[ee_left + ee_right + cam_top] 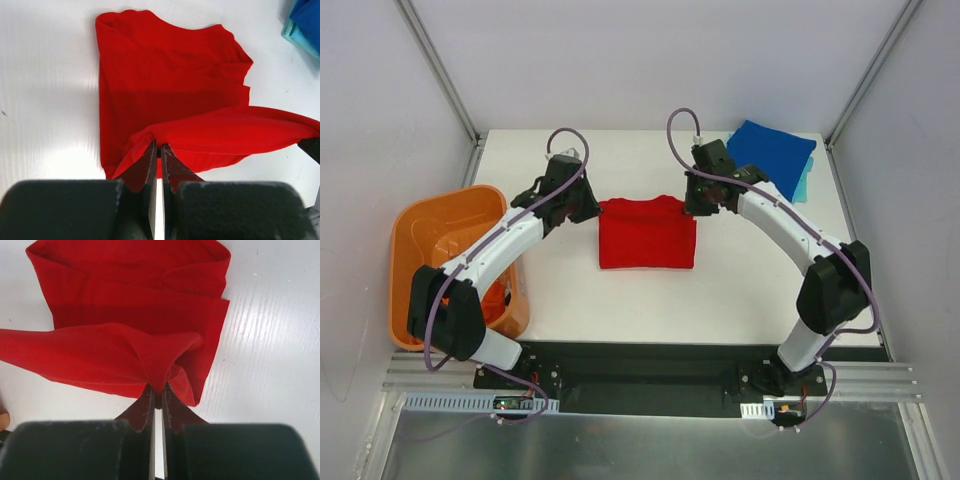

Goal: Fold and stack the t-shirts
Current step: Fold the tshirt

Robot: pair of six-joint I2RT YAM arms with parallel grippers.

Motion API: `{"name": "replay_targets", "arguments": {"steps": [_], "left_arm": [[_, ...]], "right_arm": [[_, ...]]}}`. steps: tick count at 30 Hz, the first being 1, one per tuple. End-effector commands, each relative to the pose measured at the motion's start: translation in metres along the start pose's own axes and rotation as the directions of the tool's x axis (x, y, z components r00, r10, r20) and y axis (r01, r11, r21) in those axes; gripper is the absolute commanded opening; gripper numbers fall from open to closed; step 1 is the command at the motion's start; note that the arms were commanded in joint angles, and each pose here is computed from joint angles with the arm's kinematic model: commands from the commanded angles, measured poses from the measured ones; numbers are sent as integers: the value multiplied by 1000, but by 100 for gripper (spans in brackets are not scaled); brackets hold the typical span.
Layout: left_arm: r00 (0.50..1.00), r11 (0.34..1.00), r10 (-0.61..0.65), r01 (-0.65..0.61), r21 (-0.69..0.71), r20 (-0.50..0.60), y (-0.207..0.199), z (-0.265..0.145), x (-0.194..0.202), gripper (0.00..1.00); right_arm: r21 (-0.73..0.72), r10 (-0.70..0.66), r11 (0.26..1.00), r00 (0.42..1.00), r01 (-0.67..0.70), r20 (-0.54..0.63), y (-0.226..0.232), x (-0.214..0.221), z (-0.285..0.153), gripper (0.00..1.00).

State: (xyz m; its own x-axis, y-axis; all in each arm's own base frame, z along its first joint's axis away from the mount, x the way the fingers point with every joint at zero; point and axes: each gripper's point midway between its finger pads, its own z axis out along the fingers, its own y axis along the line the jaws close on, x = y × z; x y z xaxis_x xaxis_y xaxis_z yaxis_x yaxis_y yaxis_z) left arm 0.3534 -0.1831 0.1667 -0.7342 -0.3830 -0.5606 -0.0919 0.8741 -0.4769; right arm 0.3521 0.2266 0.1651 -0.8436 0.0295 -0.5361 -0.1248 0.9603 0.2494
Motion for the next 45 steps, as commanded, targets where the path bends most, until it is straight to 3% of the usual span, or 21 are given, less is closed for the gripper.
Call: {"name": "replay_targets", "arguments": {"steps": [1,9,13,15,16,19,21,22,23,26,31,38,45], "left_arm": [[1000,1000,23,-23,8,18,-3,14,-29,0],[997,1000,5,-5,-5,-76,6,70,-38,0],[994,1000,-10,8,-18,-113,14,95,-39,0],[991,1000,-18,16,-16,-130,16,107,-40,11],[991,1000,-20,19,-10,-133,15,110,-41,23],[990,1000,-16,20,24,-142,9,110,-46,48],[990,998,-7,16,65,-137,-2,102,-51,67],[990,997,-5,16,82,-138,-6,98,-52,86],[991,994,1,14,110,-137,-13,89,-53,99],[988,986,-7,33,165,-157,-23,67,-46,99],[986,982,-26,56,179,-165,-24,35,-27,99],[984,988,-37,63,144,-177,-5,-1,20,99],[967,987,-67,100,125,-244,20,-24,77,99]], "right_arm": [[-3,22,1000,999,-22,31,-9,-28,6,1],[-44,70,996,995,-74,-71,-18,-35,59,1],[-33,102,994,990,-106,-99,-25,-37,91,6],[-31,110,993,989,-114,-98,-30,-43,97,11],[-41,108,993,989,-112,-102,-30,-46,100,28],[-71,91,993,990,-99,-107,-27,-56,101,73],[-93,73,992,993,-82,-91,-22,-62,92,87],[-109,68,991,995,-75,-67,-18,-67,80,97],[-111,62,991,995,-70,-72,-19,-63,76,97],[-154,46,987,999,-48,-15,-7,-64,46,97],[-301,41,952,998,-55,-53,17,-27,16,97],[-106,109,988,994,-111,-24,-26,10,18,97],[-86,117,988,988,-125,-98,-26,27,49,97]]}}
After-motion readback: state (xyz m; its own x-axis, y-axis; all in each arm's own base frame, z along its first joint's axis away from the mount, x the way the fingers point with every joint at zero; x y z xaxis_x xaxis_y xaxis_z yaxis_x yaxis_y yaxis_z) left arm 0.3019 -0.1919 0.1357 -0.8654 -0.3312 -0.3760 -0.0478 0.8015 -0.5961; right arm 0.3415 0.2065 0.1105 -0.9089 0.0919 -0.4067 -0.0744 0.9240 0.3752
